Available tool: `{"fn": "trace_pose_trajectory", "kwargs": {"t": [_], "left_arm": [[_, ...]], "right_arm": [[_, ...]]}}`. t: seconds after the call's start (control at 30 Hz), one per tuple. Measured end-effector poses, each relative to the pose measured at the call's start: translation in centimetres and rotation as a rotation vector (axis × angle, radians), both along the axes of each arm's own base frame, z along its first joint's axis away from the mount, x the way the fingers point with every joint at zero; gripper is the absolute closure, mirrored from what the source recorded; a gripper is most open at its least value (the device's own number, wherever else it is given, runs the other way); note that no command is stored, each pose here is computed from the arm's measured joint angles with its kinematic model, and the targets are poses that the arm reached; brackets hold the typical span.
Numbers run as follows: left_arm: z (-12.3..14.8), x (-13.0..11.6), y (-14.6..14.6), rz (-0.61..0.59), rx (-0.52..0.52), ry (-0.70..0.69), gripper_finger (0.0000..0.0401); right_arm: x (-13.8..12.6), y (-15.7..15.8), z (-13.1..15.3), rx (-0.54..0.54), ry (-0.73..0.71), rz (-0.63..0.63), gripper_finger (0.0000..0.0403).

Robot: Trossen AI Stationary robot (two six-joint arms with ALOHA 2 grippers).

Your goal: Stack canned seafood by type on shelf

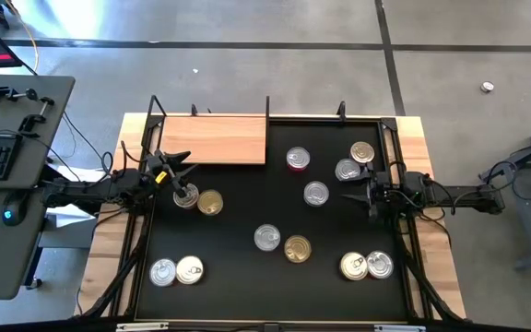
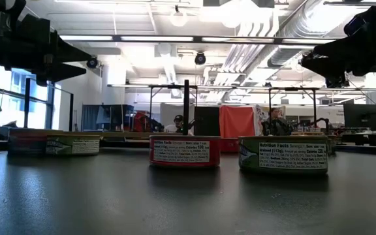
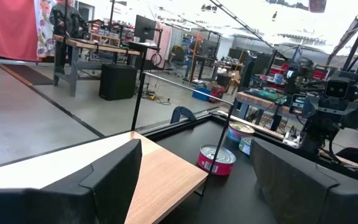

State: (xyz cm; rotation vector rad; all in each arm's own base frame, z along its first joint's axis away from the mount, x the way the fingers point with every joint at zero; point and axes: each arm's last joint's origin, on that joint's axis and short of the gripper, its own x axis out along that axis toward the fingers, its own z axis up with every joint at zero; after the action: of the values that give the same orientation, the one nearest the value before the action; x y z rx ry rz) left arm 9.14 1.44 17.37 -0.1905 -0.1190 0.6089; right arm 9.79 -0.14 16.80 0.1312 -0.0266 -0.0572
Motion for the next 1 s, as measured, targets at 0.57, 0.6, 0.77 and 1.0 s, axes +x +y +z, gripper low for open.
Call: {"fn": "trace_pose_trajectory", "kwargs": {"t": [0.57,0.6,0.77,1.0], "left_arm": [[0.01,0.00,0.00,0.000,0.000,0.000,0.0109],[0.00,0.00,0.00,0.000,0.000,0.000,0.0109],[0.01,0.00,0.00,0.000,-0.006,-0.005,0.0109],[0.02,0.00,0.00,-0.001,-0.015,-0.013,0.0109]], "right_arm": [[0.00,0.00,0.00,0.000,0.000,0.000,0.0179],[0.00,0.00,0.00,0.000,0.000,0.000,0.0179],[0.00,0.00,0.00,0.000,0.000,0.000,0.0179],[0.00,0.00,0.00,0.000,0.000,0.000,0.0179]]}}
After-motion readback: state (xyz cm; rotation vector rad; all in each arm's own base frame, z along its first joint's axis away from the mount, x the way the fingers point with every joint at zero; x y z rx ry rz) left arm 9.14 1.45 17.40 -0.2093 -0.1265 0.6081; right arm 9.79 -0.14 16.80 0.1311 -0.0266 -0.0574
